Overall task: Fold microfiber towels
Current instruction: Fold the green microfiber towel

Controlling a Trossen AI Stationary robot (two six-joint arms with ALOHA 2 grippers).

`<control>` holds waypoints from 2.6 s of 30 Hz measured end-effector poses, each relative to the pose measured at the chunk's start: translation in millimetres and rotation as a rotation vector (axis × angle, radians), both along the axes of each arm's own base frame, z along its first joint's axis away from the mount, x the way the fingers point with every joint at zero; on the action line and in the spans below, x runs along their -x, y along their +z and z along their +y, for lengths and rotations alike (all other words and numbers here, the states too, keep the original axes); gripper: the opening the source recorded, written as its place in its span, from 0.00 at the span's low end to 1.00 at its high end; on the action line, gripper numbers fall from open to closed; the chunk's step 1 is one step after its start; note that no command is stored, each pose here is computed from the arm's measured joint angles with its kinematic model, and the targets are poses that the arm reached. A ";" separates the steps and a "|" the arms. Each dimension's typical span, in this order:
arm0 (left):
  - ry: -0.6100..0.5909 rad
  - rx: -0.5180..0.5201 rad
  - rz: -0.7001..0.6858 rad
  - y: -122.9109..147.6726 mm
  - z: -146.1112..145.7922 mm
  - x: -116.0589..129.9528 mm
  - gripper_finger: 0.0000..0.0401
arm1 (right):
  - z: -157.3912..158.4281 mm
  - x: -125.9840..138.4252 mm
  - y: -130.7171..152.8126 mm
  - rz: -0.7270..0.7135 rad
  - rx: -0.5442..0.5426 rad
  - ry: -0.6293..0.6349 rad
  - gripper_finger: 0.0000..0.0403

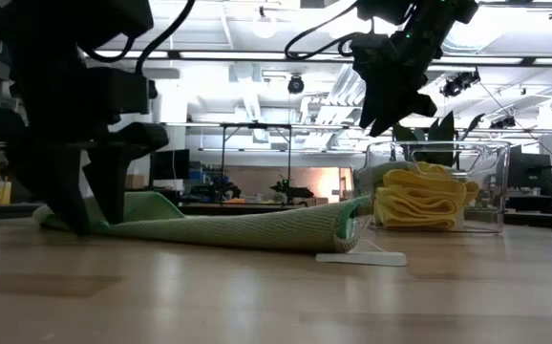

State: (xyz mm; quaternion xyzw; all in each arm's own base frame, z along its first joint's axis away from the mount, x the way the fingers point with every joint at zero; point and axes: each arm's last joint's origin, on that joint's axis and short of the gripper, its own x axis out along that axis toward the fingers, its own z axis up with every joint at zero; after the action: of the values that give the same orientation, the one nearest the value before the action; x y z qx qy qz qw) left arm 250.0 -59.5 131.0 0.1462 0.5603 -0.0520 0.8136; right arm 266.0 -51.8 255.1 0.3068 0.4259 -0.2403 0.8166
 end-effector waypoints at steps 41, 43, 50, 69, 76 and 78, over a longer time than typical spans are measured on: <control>0.084 0.417 -0.118 116.5 -18.2 34.2 0.00 | -0.1 -0.4 0.2 -0.008 -0.012 -0.020 0.32; 0.100 0.437 -0.105 118.8 -23.0 39.9 0.00 | 0.4 -0.9 0.4 -0.017 -0.035 -0.024 0.32; 0.272 0.541 -0.058 124.2 -35.8 55.4 0.00 | 23.4 -9.2 3.7 -0.082 -0.082 0.063 0.32; 0.492 0.491 -0.013 105.5 -78.0 69.4 0.00 | 141.5 -32.2 -16.6 -0.160 -0.166 0.532 0.32; 0.505 0.529 -0.010 106.5 -79.9 67.9 0.00 | 188.0 -43.3 -40.6 -0.094 -0.133 0.822 0.32; 0.506 0.527 0.001 105.6 -79.7 68.5 0.00 | 203.4 -49.2 -46.6 -0.078 -0.096 0.904 0.32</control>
State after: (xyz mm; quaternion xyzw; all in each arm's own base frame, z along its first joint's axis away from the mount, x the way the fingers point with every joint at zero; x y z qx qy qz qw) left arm 181.5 -139.2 236.6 -0.2115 0.5466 0.0082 0.8102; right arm 315.2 151.6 208.6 0.1363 0.4965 0.1721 0.8398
